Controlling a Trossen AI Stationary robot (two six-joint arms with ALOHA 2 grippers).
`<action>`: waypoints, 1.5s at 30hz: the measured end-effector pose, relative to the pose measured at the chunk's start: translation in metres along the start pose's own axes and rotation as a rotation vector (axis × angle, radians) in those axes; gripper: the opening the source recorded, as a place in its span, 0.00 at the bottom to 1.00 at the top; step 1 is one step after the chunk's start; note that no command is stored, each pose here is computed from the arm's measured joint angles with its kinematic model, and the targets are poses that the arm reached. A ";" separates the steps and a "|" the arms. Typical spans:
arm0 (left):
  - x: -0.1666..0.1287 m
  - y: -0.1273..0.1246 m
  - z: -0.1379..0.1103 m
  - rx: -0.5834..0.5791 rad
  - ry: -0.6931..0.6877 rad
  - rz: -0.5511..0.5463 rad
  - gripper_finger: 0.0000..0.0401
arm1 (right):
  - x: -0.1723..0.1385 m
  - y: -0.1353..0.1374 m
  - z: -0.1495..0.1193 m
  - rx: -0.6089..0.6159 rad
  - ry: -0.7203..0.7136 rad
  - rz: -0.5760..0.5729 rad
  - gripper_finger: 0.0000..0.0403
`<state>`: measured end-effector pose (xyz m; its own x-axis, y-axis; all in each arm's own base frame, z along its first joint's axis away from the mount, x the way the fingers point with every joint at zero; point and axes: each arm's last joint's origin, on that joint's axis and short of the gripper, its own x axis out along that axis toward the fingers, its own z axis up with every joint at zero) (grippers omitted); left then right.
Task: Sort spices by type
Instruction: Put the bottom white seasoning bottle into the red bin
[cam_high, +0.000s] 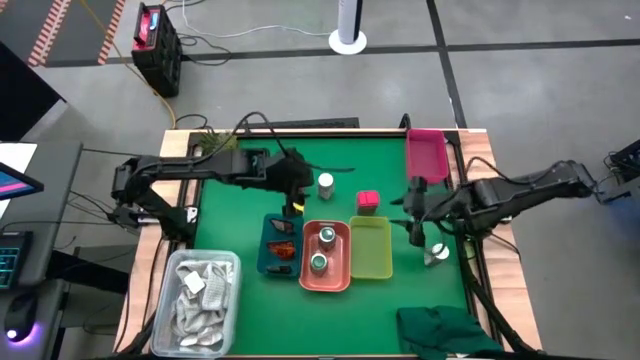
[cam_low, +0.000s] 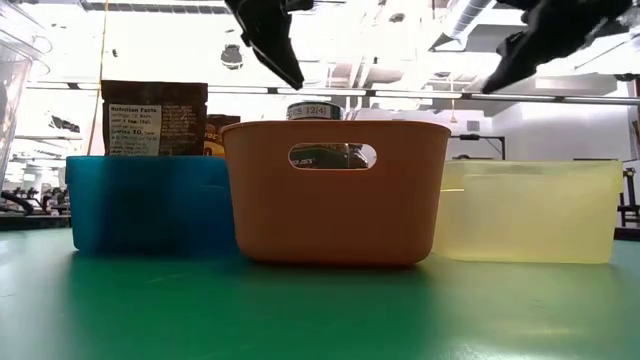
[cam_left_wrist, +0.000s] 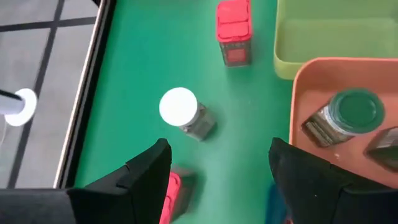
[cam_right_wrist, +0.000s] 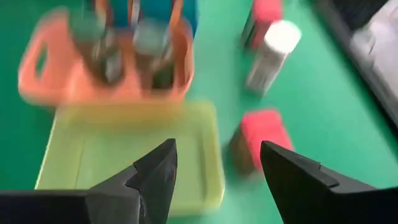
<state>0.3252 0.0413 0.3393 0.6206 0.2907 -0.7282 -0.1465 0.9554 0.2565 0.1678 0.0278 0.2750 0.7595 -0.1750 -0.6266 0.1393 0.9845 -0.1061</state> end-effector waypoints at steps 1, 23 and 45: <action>-0.001 -0.003 0.000 0.001 0.004 0.008 0.64 | -0.002 0.005 0.003 -0.024 0.062 0.009 0.65; -0.010 -0.018 -0.004 0.061 0.044 0.043 0.64 | -0.020 0.065 -0.012 -0.022 0.894 0.057 0.65; -0.010 -0.019 -0.006 0.073 0.067 0.043 0.64 | -0.025 0.063 -0.014 0.038 0.914 0.011 0.65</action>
<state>0.3172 0.0210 0.3378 0.5620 0.3362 -0.7558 -0.1139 0.9364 0.3318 0.1492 0.0946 0.2732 -0.0357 -0.0761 -0.9965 0.1677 0.9825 -0.0810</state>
